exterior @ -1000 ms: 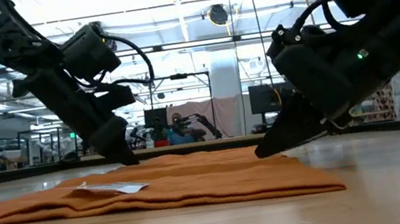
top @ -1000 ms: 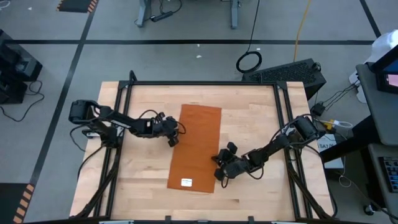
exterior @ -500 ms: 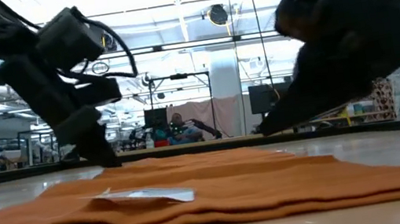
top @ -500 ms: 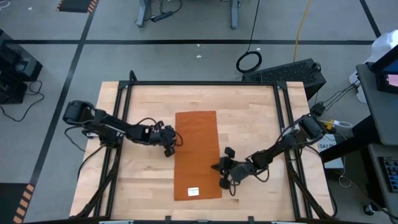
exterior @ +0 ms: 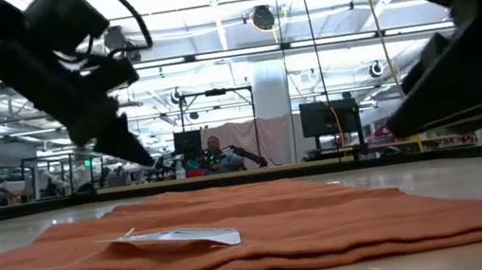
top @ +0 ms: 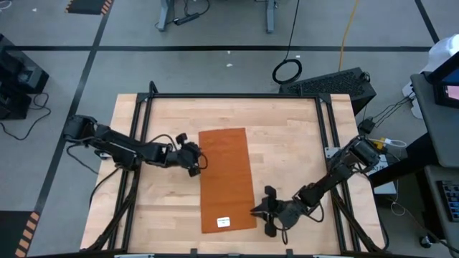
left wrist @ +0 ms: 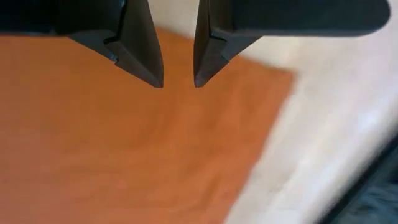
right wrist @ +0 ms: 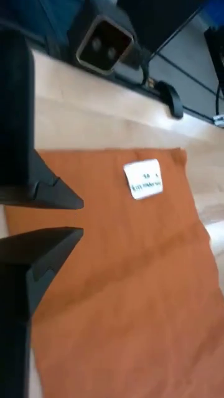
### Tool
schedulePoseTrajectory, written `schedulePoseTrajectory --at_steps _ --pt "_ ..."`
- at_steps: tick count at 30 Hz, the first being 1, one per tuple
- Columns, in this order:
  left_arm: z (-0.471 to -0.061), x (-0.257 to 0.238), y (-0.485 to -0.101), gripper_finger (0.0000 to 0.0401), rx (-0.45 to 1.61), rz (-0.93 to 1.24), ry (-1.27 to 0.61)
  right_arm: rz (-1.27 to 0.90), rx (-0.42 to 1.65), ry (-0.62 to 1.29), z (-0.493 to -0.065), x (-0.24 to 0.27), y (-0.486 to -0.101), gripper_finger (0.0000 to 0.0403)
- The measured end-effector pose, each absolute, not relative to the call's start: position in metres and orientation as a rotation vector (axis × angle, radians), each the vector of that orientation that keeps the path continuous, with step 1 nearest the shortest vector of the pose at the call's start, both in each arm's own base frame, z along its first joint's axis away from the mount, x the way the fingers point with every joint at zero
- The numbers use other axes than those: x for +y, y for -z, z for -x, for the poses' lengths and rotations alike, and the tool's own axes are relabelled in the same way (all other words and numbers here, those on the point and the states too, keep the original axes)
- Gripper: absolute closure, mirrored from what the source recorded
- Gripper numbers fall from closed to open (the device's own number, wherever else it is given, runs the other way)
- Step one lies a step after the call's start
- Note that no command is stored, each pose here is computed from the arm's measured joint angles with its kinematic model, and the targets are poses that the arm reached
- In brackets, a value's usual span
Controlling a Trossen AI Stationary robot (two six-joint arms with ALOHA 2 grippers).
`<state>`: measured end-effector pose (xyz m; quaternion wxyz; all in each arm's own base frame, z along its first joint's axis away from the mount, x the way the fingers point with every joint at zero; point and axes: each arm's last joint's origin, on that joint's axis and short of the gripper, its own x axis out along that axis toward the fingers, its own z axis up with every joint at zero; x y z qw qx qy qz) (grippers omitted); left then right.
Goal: Roll towel into tight, uniform cylinder
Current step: Roll the brown towel
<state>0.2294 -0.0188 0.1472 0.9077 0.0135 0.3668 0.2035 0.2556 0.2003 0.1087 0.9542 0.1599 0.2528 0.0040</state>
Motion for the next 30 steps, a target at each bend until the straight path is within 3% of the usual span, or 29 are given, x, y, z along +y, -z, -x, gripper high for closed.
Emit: schedulePoseTrajectory --at_steps 4,15,22,30 --pt "-0.227 -0.040 -0.154 0.0306 0.747 0.138 -0.203 -0.326 0.508 -0.045 -0.243 0.215 -0.109 0.0328" --pt "-0.202 -0.157 -0.166 0.0306 0.483 0.088 0.257 -0.231 0.488 -0.095 -0.234 0.245 -0.107 0.0246" --pt "-0.191 -0.206 -0.154 0.0267 0.446 0.009 0.280 -0.168 0.487 -0.066 -0.253 0.259 -0.091 0.0209" --pt "-0.199 -0.255 -0.124 0.0186 0.471 -0.128 0.264 -0.144 0.496 -0.006 -0.257 0.261 -0.068 0.0226"
